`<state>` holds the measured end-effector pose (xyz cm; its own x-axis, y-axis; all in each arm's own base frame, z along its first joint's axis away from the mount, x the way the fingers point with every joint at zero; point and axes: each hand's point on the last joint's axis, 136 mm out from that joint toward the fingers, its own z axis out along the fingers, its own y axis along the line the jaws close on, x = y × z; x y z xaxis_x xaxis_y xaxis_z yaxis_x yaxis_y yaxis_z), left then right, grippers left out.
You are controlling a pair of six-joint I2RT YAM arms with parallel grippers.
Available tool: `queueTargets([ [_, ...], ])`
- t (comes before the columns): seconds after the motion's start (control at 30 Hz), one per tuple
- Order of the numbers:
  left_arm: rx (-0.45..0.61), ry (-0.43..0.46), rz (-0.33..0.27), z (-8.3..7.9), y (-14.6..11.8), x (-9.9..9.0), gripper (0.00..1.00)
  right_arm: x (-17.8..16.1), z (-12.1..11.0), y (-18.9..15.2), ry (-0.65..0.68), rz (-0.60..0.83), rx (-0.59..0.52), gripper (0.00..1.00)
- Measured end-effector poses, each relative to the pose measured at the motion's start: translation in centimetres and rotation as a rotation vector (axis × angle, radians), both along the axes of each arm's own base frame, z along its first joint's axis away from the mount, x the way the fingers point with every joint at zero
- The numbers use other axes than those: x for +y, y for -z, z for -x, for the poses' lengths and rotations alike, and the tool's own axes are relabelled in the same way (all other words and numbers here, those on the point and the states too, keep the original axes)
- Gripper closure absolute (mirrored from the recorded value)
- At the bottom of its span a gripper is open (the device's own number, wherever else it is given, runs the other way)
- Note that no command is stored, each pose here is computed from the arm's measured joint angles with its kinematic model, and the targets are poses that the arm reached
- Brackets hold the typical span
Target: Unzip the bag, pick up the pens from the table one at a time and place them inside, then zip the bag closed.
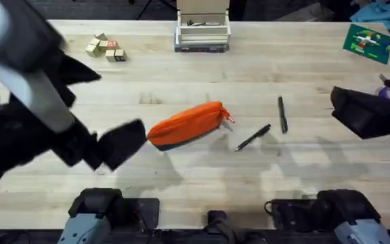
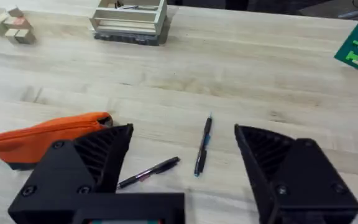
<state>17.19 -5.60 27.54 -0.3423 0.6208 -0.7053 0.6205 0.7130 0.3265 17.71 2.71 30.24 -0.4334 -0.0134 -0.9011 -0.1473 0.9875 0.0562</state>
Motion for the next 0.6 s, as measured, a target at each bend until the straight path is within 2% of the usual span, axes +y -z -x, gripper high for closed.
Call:
queueTargets([
  [0.13,-0.008,0.112,-0.095,0.8,0.7,-0.3,0.007,0.0,0.0,0.0,0.0,0.0,0.0,0.004],
  [0.27,-0.031,0.172,-0.148,0.7,0.9,-0.4,0.008,0.0,0.0,0.0,0.0,0.0,0.0,0.004],
  [0.6,0.043,0.227,-0.177,0.5,5.0,-0.5,0.007,0.0,0.0,0.0,0.0,0.001,0.0,0.004],
])
